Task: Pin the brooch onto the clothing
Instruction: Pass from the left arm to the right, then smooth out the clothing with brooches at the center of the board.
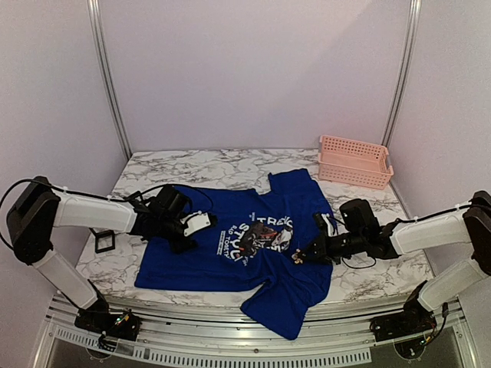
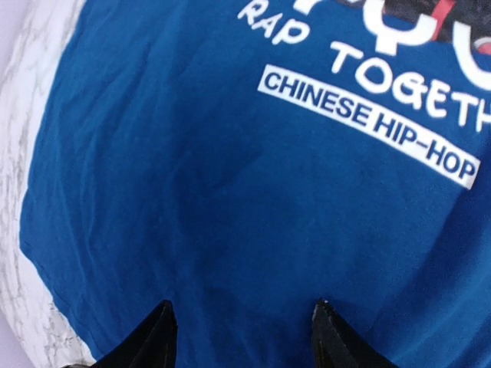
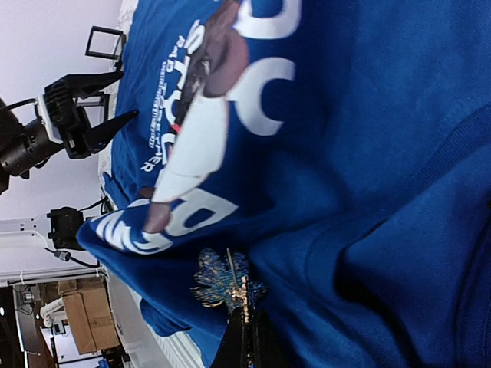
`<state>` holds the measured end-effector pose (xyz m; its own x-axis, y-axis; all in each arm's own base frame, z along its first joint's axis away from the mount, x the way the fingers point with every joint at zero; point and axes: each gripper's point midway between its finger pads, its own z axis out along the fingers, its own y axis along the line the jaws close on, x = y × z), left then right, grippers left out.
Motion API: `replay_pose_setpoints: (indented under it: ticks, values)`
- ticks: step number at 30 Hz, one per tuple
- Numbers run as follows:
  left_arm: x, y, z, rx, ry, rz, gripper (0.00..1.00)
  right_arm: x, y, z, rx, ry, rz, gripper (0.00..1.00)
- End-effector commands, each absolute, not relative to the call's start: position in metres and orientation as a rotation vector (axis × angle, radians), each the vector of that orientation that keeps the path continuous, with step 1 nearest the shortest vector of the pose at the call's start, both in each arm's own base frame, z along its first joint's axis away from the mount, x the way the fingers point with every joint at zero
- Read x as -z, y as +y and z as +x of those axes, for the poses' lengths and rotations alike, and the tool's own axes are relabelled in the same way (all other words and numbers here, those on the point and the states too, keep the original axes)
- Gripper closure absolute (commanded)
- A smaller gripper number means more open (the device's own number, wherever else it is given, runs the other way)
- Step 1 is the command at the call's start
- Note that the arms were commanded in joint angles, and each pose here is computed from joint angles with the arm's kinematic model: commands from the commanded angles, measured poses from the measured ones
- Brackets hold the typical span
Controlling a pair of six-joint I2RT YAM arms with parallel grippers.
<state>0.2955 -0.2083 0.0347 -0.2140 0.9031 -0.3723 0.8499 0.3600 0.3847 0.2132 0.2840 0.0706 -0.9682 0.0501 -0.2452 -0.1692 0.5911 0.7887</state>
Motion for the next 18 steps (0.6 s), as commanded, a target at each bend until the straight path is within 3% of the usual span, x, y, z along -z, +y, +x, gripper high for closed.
replay_pose_setpoints:
  ticks: [1,10,18]
  values:
    - [-0.007,-0.165,0.287,-0.28,2.067,1.666,0.4,-0.042,0.265,0.22,-1.213,2.638,0.037,1.0]
    - [-0.004,-0.11,0.291,-0.443,2.165,1.594,0.43,-0.005,0.218,0.231,-1.032,2.747,0.249,1.0]
    - [-0.003,-0.09,0.29,-0.436,2.19,1.583,0.42,-0.001,0.195,0.26,-0.938,2.75,0.202,1.0]
